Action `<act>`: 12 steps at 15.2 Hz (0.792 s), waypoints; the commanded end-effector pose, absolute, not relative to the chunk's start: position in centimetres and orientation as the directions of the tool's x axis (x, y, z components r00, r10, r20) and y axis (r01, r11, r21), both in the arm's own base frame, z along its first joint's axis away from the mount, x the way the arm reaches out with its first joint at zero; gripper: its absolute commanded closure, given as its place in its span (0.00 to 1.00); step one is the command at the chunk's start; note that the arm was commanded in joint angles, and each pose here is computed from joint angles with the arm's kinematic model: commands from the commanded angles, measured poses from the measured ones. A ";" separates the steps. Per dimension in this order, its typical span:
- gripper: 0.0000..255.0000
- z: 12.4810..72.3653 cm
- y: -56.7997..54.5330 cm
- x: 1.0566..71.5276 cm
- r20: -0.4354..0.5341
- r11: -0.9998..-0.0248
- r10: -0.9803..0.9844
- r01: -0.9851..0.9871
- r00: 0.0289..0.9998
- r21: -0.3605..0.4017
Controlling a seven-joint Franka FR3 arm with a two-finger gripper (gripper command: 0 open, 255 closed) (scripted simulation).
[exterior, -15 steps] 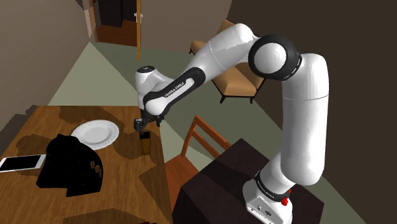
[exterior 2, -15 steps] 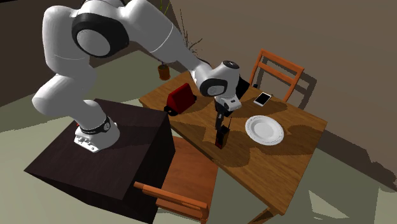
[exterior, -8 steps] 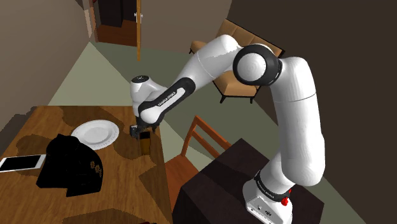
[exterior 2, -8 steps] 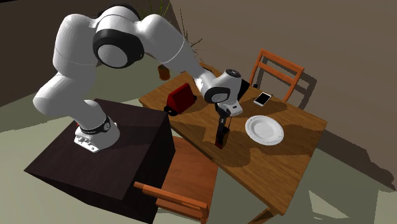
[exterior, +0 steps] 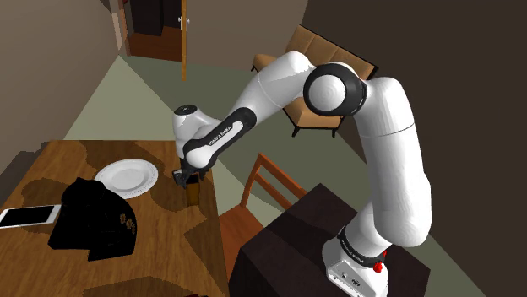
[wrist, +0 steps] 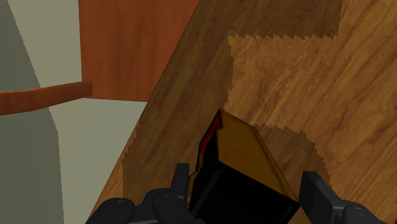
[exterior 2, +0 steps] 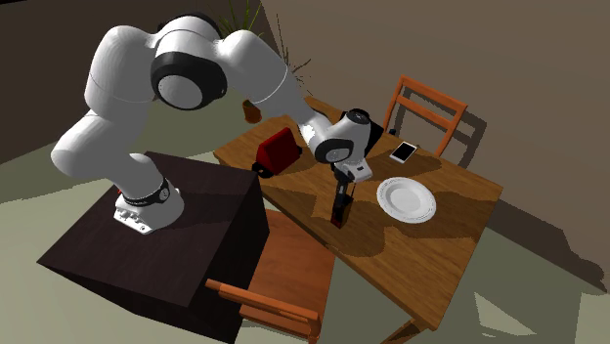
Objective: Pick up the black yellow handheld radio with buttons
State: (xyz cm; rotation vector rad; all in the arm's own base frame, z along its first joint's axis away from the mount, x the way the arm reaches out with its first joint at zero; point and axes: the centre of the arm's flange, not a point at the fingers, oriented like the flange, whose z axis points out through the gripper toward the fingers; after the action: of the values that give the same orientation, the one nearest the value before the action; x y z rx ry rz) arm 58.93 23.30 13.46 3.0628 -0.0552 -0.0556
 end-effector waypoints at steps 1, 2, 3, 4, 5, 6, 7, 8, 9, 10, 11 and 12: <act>1.00 13.4 23.3 58.9 -0.036 -0.996 -0.038 -0.035 0.999 0.079; 1.00 13.4 23.3 58.9 -0.036 -0.996 -0.038 -0.035 0.999 0.079; 1.00 13.4 23.3 58.9 -0.036 -0.996 -0.038 -0.035 0.999 0.079; 1.00 13.4 23.3 58.9 -0.036 -0.996 -0.038 -0.035 0.999 0.079; 1.00 13.4 23.3 58.9 -0.036 -0.996 -0.038 -0.035 0.999 0.079; 1.00 13.4 23.2 58.8 -0.036 -0.996 -0.038 -0.035 0.999 0.079; 1.00 13.9 23.2 58.8 -0.036 -0.996 -0.038 -0.035 0.999 0.079; 1.00 14.4 23.2 58.8 -0.036 -0.996 -0.038 -0.035 0.999 0.079; 1.00 14.9 23.2 58.8 -0.036 -0.996 -0.038 -0.035 0.999 0.079; 1.00 15.5 23.2 58.8 -0.036 -0.996 -0.038 -0.035 0.999 0.079; 1.00 16.0 23.2 58.8 -0.036 -0.996 -0.038 -0.035 0.999 0.079; 1.00 16.5 23.2 58.8 -0.036 -0.996 -0.038 -0.035 0.999 0.079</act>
State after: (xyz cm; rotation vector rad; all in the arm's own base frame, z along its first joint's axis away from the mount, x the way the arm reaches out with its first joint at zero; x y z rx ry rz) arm 58.85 23.21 15.98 3.0622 -0.0555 -0.0584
